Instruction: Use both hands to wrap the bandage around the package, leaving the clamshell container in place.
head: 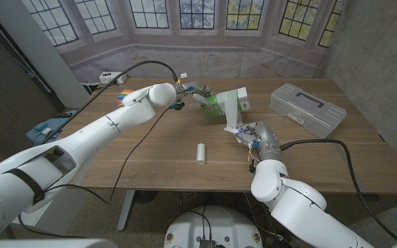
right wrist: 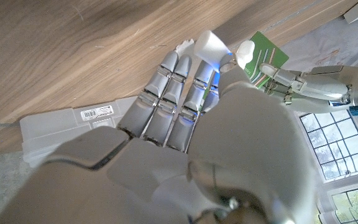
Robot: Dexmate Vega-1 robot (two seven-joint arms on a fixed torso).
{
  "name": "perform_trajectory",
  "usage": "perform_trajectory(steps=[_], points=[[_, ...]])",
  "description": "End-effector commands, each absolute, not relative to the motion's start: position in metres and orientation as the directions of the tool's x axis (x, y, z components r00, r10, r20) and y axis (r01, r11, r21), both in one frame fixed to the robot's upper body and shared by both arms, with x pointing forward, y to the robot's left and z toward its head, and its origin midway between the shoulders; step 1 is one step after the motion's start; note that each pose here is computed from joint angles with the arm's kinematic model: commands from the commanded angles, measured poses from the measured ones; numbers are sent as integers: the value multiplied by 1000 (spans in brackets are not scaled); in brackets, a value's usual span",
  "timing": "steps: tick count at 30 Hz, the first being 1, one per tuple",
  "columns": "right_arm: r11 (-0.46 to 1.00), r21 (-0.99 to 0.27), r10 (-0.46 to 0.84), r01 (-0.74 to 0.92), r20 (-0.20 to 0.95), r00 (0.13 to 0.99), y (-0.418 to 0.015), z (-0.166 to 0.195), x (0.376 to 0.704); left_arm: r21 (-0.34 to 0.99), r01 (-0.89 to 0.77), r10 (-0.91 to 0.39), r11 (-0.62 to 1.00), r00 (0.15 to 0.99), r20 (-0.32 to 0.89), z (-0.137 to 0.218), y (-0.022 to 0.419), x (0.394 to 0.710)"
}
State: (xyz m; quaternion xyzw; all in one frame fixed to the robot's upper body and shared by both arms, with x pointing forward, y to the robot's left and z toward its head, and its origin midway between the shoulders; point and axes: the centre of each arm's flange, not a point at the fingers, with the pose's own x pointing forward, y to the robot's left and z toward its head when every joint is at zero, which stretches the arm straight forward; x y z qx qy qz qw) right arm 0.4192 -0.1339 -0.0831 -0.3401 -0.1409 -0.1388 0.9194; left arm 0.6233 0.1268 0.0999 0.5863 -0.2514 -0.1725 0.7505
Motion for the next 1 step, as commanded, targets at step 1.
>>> perform_trajectory(steps=[1], points=[[728, -599, -137, 334, 351, 926, -134, -84, 429, 968, -28, -561, 251, 811, 169, 98, 128, 619]])
